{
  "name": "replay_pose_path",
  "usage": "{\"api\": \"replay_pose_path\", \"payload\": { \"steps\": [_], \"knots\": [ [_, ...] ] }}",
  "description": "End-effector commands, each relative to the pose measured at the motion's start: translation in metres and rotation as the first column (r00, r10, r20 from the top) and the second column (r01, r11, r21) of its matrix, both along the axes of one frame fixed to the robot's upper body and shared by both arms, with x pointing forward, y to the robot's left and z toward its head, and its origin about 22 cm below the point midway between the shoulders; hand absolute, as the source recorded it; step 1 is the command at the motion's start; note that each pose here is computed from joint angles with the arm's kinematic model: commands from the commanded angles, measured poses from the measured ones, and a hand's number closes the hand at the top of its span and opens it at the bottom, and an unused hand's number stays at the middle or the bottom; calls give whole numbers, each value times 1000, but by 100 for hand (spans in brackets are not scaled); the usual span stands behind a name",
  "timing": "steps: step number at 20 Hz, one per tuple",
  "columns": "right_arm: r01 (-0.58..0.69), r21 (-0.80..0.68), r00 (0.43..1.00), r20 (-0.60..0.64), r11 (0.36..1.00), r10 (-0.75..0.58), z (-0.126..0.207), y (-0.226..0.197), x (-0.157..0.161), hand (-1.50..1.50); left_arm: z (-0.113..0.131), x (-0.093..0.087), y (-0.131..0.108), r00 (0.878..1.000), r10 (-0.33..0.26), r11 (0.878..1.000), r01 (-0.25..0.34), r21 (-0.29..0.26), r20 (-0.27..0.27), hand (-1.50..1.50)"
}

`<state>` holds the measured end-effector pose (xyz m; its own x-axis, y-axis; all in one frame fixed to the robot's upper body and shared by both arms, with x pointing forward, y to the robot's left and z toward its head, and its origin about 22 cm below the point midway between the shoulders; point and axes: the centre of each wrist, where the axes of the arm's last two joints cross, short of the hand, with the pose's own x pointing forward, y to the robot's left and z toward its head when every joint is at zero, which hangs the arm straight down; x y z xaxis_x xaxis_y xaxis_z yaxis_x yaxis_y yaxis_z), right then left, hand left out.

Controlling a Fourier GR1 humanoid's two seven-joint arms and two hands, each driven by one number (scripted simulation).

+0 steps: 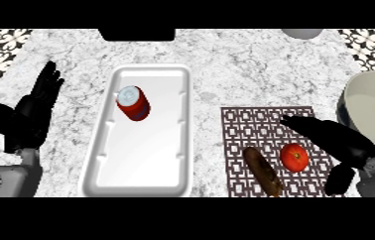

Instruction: Pick the tomato from the placemat and place it in the bowl

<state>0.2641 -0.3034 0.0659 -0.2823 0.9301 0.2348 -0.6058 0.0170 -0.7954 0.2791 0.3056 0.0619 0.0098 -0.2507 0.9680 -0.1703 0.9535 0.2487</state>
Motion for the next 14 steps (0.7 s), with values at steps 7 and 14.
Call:
{"api": "replay_pose_path", "payload": {
  "steps": [7, 14],
  "knots": [
    [42, 17, 999, 17, 999, -43, -24, 10, 19, -150, -15, 0, -11, 1000, 6, 1000, -6, -5, -4, 0],
    [11, -2, 994, -107, 1000, -12, -49, 16, 13, 150, -4, 12, -8, 1000, -4, 1000, 4, -1, 8, 0]
  ]
}}
